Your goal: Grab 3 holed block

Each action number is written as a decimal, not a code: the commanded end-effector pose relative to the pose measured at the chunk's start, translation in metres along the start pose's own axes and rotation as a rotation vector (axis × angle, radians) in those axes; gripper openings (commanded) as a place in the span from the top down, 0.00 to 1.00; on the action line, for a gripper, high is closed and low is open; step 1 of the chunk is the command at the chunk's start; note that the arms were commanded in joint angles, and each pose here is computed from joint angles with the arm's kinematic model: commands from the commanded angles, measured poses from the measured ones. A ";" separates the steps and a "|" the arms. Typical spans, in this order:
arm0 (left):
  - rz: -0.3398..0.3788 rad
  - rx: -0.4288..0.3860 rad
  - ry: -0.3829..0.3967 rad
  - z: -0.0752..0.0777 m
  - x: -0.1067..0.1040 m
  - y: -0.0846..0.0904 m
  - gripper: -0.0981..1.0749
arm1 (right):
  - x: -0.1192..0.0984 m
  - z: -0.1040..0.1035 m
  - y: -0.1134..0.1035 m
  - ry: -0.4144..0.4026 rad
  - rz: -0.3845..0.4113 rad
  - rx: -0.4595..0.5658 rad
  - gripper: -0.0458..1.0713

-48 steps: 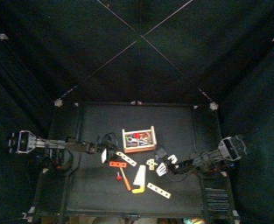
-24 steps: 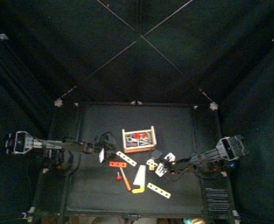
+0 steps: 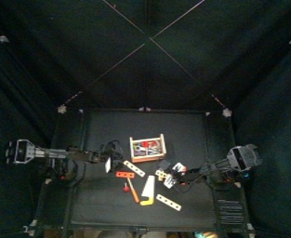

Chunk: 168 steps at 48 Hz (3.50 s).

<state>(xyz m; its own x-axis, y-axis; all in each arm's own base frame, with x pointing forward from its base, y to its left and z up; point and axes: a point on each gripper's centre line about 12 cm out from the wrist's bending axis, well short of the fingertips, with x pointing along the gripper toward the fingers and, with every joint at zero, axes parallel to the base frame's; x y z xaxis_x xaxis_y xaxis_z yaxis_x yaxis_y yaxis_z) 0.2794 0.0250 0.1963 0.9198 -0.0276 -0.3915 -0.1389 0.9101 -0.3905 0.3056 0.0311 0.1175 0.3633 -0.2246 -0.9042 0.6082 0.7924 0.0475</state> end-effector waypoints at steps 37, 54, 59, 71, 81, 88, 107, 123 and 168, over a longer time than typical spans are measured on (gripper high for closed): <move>-0.001 -0.012 -0.019 0.005 0.000 0.000 0.19 | 0.004 0.005 0.003 -0.006 0.006 0.004 0.24; 0.000 -0.013 -0.018 0.005 0.000 0.001 0.19 | -0.009 0.011 -0.002 -0.046 -0.044 -0.090 0.27; 0.002 -0.016 -0.020 0.005 -0.001 0.001 0.19 | -0.015 0.017 -0.004 -0.052 -0.054 -0.139 0.26; 0.005 -0.026 -0.018 0.003 -0.001 0.002 0.19 | -0.018 0.020 -0.002 0.005 -0.026 -0.153 0.14; 0.009 -0.028 -0.016 0.002 -0.001 0.003 0.19 | -0.023 0.027 -0.003 -0.043 -0.055 -0.263 0.14; 0.011 -0.030 -0.017 0.002 -0.001 0.003 0.19 | -0.025 0.030 0.000 -0.044 -0.036 -0.396 0.13; 0.022 -0.039 -0.016 0.001 -0.002 0.007 0.19 | -0.015 0.040 -0.006 -0.003 0.009 -0.542 0.13; 0.027 -0.043 -0.015 0.000 -0.003 0.008 0.19 | -0.010 0.043 -0.001 0.030 0.036 -0.645 0.14; 0.035 -0.052 -0.015 -0.001 -0.003 0.011 0.19 | 0.011 0.051 -0.001 0.160 0.070 -0.808 0.15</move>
<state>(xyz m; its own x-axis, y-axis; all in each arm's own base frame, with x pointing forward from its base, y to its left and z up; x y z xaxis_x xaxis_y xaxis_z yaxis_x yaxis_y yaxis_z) 0.2721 0.0335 0.1870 0.9110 0.0088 -0.4123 -0.1981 0.8862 -0.4188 0.3392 0.0017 0.1192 0.2048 -0.1245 -0.9709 -0.1399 0.9780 -0.1550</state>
